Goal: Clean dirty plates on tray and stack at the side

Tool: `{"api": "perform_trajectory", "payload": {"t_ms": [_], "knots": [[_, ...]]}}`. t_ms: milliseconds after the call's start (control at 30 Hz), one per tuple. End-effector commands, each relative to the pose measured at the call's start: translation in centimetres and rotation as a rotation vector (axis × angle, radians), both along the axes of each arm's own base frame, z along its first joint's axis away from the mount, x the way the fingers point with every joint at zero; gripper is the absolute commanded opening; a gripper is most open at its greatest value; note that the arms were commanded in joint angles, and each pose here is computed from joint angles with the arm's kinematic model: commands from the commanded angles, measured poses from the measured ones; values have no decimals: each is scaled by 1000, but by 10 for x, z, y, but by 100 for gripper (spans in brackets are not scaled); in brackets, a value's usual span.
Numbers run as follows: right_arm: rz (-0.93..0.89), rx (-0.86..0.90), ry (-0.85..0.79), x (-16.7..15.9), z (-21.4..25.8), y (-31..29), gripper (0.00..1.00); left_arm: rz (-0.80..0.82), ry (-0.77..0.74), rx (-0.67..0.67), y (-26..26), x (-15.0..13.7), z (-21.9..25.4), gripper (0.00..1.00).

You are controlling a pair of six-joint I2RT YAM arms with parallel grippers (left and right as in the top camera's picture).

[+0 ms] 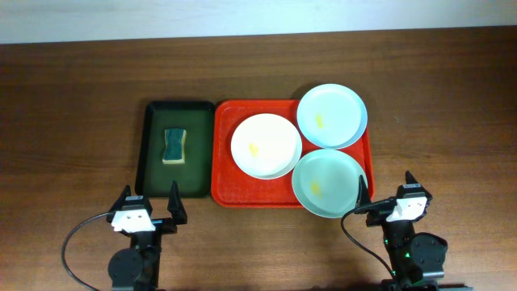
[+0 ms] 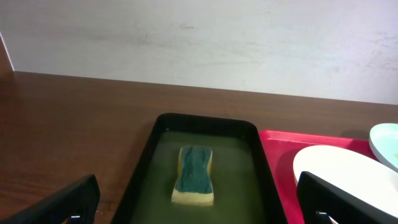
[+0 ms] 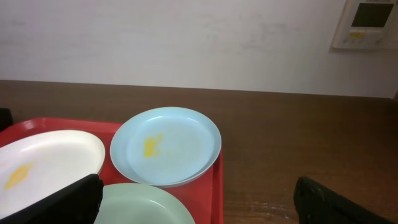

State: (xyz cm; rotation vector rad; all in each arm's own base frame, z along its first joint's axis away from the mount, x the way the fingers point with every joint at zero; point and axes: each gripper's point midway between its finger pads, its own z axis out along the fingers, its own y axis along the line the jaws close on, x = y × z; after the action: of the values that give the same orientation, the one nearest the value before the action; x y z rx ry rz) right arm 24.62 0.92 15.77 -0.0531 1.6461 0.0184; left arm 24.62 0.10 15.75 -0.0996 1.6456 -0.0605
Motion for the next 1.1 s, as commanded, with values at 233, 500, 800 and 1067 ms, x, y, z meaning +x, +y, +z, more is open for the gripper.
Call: {"api": "perform_trajectory", "payload": {"t_ms": [233,500,800,1067], "knots": [[-1,11,9,0,-3,0,99,-20,2,15,-4,0,-1,99],[-1,11,9,0,-3,0,99,-21,2,15,-4,0,-1,99],[-1,11,8,0,-3,0,99,-21,1,15,-4,0,-1,99],[17,123,15,0,-3,5,99,-221,-13,0,-38,-3,3,99]]}}
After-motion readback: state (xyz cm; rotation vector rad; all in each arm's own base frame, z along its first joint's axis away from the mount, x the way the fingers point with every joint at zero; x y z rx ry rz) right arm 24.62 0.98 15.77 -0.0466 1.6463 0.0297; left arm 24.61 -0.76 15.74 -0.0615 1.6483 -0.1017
